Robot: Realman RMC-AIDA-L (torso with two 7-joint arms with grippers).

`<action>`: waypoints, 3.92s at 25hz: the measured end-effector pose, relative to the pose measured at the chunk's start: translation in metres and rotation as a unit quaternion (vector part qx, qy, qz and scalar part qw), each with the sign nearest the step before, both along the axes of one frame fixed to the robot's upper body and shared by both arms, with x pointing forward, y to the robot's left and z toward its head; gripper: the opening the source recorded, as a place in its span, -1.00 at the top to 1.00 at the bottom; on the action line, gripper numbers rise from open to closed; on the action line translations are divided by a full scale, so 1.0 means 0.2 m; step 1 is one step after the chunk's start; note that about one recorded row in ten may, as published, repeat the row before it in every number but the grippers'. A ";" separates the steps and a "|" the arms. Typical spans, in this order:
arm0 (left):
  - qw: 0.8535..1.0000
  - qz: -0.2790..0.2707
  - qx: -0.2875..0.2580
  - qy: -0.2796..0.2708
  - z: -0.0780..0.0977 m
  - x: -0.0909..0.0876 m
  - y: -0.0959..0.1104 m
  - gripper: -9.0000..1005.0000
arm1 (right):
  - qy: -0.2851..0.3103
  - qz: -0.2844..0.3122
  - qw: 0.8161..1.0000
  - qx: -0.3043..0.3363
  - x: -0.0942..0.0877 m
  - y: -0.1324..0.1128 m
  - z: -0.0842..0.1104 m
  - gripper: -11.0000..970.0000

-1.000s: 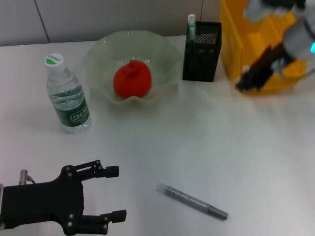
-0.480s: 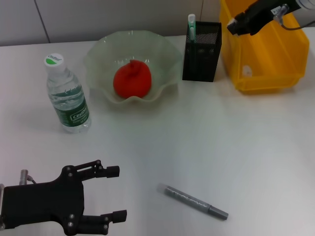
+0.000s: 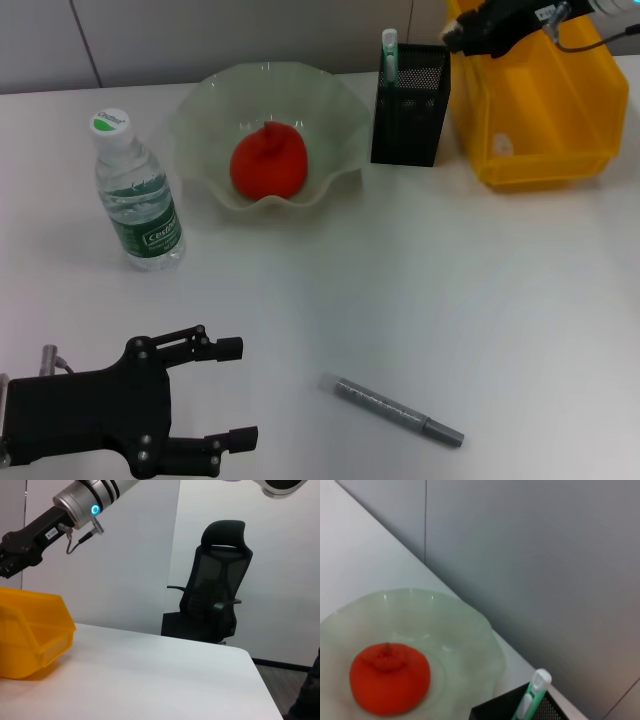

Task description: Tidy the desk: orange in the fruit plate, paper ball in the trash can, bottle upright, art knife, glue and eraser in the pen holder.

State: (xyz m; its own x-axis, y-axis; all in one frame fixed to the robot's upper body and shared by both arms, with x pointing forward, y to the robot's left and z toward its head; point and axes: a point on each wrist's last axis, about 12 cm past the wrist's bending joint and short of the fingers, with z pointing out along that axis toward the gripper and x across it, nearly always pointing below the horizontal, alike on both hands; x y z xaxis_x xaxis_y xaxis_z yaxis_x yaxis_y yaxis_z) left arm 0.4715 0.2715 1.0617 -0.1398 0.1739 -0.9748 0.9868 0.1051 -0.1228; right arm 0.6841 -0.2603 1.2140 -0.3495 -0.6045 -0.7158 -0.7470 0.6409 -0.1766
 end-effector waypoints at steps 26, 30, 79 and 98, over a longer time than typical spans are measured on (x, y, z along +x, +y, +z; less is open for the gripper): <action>1.000 0.008 -0.002 -0.010 -0.01 0.01 0.00 -0.72 | -0.039 -0.014 0.995 0.088 0.01 -0.02 -0.17 0.47; 1.000 0.009 -0.002 -0.010 -0.01 0.01 0.00 -0.71 | -0.041 -0.017 0.995 0.087 0.01 -0.02 -0.18 0.47; 1.000 0.011 0.001 -0.013 -0.02 -0.02 0.01 -0.71 | 0.329 0.066 0.925 -0.175 -0.51 0.77 -0.21 -0.50; 1.000 0.022 0.012 -0.017 -0.04 0.00 0.01 -0.71 | 0.321 0.103 0.917 -0.214 -0.57 1.05 -0.36 -0.45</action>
